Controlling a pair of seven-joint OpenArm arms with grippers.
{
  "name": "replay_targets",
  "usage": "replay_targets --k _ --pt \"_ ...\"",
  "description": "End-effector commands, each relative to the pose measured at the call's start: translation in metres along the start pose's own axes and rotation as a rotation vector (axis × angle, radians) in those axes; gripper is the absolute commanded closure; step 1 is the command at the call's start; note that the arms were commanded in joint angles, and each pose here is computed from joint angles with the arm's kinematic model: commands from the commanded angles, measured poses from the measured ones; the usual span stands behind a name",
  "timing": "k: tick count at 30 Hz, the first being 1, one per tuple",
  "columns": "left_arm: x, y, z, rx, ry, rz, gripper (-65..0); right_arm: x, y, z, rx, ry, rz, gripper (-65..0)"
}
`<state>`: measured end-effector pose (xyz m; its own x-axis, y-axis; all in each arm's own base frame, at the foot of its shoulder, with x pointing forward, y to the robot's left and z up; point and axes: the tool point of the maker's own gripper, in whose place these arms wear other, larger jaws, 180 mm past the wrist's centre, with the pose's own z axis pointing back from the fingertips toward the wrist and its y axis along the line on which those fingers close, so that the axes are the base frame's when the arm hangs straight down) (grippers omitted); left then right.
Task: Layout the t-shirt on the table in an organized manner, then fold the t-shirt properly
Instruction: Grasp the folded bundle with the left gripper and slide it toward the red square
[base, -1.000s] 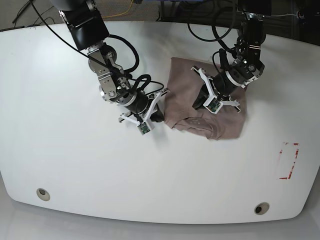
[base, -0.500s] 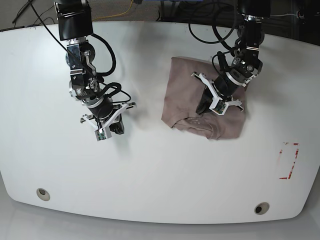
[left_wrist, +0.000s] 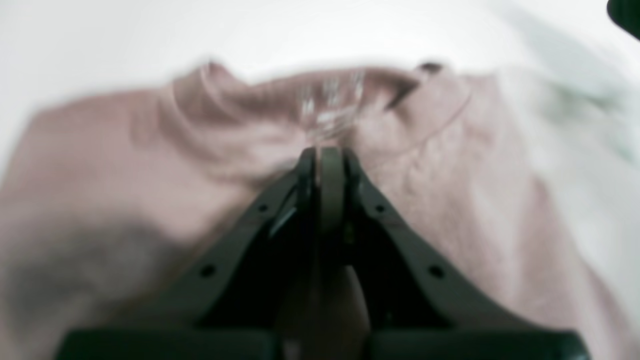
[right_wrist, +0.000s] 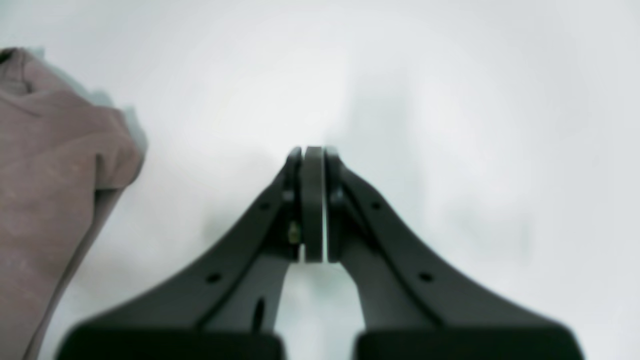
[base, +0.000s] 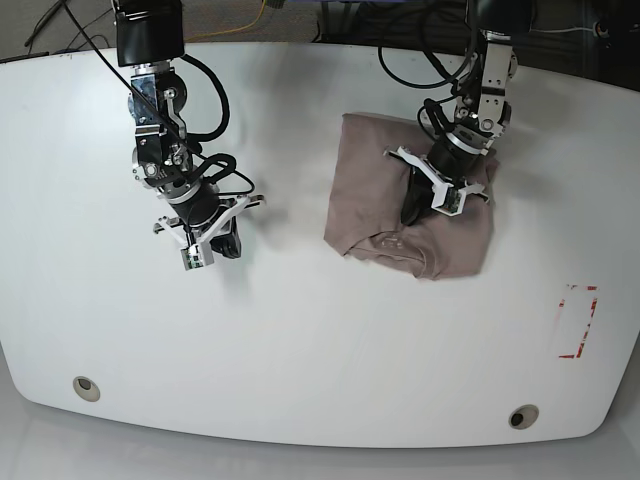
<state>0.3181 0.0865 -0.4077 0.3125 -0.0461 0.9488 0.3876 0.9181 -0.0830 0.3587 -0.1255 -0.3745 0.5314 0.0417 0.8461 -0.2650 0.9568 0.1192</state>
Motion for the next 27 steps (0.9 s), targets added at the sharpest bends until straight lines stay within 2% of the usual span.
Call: replay_targets --k 1,4,15,27 --pt "-0.007 0.007 -0.001 0.020 0.001 0.017 0.0 0.015 -0.002 0.003 0.000 -0.049 0.006 0.0" --pt "-0.021 0.008 0.001 0.026 0.017 0.038 0.0 0.014 -0.002 0.003 0.000 -0.048 0.006 0.0" --pt "-0.032 0.017 0.008 0.050 0.035 0.038 0.0 0.013 -0.002 0.003 0.000 -0.046 0.005 0.0" --pt "-0.042 0.071 0.041 0.149 0.075 -0.006 0.0 0.014 0.001 0.002 0.005 -0.050 0.000 0.0"
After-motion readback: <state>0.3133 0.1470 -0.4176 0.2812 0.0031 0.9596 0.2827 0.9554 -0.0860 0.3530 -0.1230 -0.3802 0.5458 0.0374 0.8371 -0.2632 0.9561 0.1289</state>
